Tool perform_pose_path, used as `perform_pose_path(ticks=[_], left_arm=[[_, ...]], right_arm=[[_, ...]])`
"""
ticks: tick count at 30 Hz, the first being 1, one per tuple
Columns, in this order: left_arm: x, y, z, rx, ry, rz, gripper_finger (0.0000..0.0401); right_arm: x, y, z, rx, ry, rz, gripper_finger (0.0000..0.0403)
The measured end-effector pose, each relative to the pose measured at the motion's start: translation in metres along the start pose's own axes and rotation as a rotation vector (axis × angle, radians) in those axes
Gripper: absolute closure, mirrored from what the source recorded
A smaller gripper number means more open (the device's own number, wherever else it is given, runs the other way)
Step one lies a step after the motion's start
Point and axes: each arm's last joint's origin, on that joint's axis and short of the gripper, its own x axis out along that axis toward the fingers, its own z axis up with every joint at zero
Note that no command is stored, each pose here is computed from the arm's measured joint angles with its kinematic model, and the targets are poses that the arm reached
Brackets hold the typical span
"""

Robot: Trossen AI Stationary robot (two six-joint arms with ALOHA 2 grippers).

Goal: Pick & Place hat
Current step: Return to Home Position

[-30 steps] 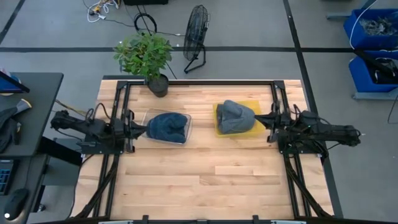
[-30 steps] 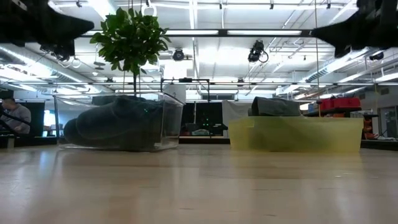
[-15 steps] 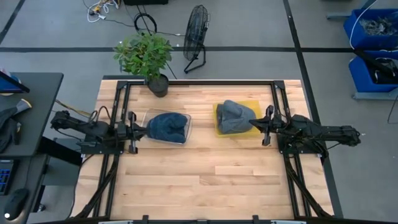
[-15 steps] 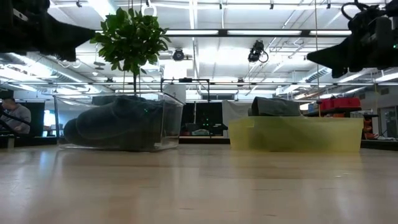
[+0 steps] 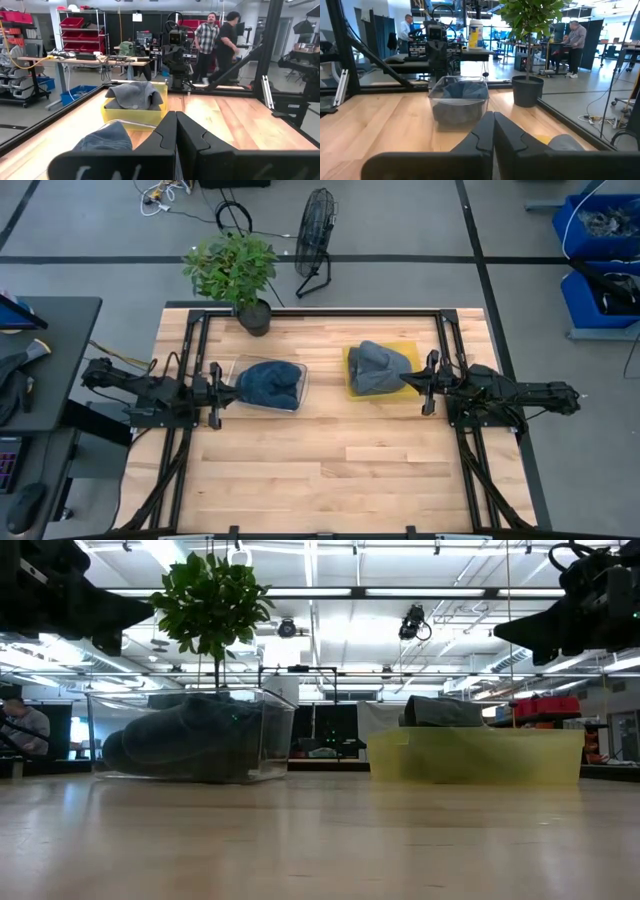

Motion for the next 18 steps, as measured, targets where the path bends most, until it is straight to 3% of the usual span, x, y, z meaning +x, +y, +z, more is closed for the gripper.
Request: perform_pose_path(ticks=[18], left_arm=[[0.0, 0.0, 0.0004, -0.003, -0.006, 0.002, 0.0398]], right_arm=[[0.0, 0.0, 0.0001, -0.001, 0.0, 0.0, 0.0385]])
